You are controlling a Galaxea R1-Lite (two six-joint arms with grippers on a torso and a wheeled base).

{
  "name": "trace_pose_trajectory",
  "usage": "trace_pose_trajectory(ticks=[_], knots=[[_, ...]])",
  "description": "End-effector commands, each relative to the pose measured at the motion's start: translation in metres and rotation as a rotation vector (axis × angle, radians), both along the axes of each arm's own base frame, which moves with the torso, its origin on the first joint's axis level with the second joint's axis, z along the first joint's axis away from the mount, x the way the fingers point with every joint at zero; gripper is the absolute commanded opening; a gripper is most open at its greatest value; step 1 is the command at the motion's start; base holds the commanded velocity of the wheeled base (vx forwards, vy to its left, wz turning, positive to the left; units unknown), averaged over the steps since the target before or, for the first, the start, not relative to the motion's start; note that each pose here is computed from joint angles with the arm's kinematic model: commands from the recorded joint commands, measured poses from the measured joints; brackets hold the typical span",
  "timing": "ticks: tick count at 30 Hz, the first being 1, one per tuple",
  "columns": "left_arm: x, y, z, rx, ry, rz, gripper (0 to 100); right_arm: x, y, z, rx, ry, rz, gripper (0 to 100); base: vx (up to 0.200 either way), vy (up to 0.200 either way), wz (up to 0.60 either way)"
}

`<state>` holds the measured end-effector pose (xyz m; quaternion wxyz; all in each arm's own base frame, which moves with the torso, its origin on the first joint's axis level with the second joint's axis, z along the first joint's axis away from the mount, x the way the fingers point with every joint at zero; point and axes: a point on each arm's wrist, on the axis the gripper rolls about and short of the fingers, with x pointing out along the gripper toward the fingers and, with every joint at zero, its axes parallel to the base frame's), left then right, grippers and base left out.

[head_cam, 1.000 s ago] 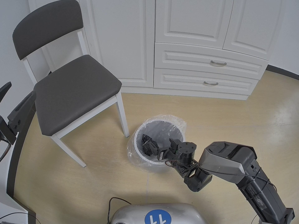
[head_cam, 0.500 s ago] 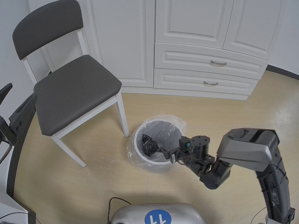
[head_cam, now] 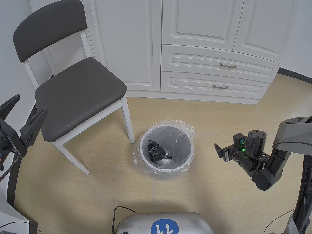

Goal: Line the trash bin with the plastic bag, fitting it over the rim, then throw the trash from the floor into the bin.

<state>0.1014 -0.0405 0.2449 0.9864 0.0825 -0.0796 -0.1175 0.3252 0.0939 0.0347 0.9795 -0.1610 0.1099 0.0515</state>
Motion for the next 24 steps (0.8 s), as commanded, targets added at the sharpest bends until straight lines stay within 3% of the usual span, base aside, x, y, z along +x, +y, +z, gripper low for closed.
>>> trace_pose_trajectory(ticks=[1,3,7,13,17,24], knots=[[0.015,0.000,-0.011,0.033,0.061,0.056,100,-0.025,-0.045,0.014,0.119,-0.055,-0.146,100,0.000,0.000,0.00],[0.027,0.010,-0.016,0.064,0.091,0.153,100,-0.053,-0.057,0.037,0.235,-0.083,-0.192,100,0.000,0.000,0.00],[0.025,0.023,-0.013,0.095,0.065,0.260,100,-0.093,-0.061,0.080,0.364,-0.206,-0.177,100,0.000,0.000,0.00],[-0.005,0.034,-0.004,0.052,-0.062,0.321,100,-0.146,-0.055,0.133,0.441,-0.431,-0.087,100,0.000,0.000,0.00],[-0.025,0.036,-0.001,0.030,-0.120,0.326,100,-0.171,-0.060,0.156,0.455,-0.568,-0.113,100,0.000,0.000,0.00],[-0.047,0.038,0.012,0.003,-0.224,0.324,100,-0.224,-0.073,0.191,0.440,-0.628,-0.124,100,0.000,0.000,0.00]])
